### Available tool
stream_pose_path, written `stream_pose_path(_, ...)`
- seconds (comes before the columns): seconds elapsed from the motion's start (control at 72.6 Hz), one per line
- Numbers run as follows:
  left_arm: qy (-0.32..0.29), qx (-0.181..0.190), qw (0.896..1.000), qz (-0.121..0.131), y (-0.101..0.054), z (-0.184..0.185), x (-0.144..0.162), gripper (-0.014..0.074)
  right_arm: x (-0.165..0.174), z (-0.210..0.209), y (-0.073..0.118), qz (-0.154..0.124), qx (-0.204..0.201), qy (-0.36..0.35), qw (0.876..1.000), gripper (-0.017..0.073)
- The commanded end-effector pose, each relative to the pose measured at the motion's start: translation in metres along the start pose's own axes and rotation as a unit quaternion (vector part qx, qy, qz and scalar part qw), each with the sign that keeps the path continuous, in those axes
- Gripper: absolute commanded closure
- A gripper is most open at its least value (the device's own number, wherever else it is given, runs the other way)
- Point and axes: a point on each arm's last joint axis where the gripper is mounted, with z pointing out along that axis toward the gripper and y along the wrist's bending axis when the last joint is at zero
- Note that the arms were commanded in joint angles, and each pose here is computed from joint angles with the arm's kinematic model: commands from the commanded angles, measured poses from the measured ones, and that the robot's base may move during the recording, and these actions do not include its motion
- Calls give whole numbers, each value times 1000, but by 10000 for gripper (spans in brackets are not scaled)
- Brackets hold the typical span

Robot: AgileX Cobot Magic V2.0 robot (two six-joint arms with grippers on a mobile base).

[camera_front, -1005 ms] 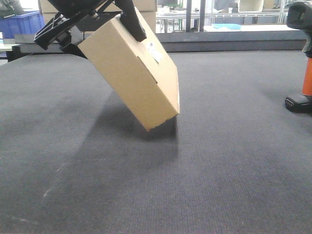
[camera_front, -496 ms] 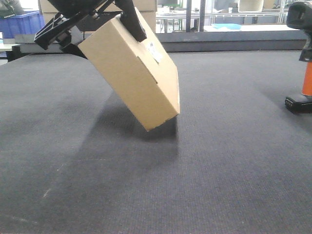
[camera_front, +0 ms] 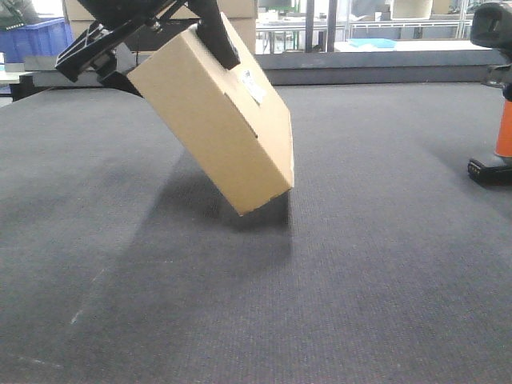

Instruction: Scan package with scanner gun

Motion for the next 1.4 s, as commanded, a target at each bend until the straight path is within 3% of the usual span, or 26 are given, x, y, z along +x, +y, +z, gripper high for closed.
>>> stream_pose_path(0.0,-9,3,1000,0,0,1,-3,705,-5,2,0,4,-4,-18,1000,-10)
stream_pose_path(0.798,4,-2,1000,-3,2,6,-1,705,-9,7,0,4,-4,-28,1000,-10)
stream_pose_path(1.032,5,-2,1000,-3,2,6,-1,705,-6,10,9,3,-15,-12,1000,-10)
stream_pose_path(1.266,8,-3,1000,-3,2,6,0,705,-7,11,7,25,16,-23,999,-8)
stream_pose_path(1.39,9,-3,1000,-3,2,6,0,705,-7,11,7,25,17,-24,999,53)
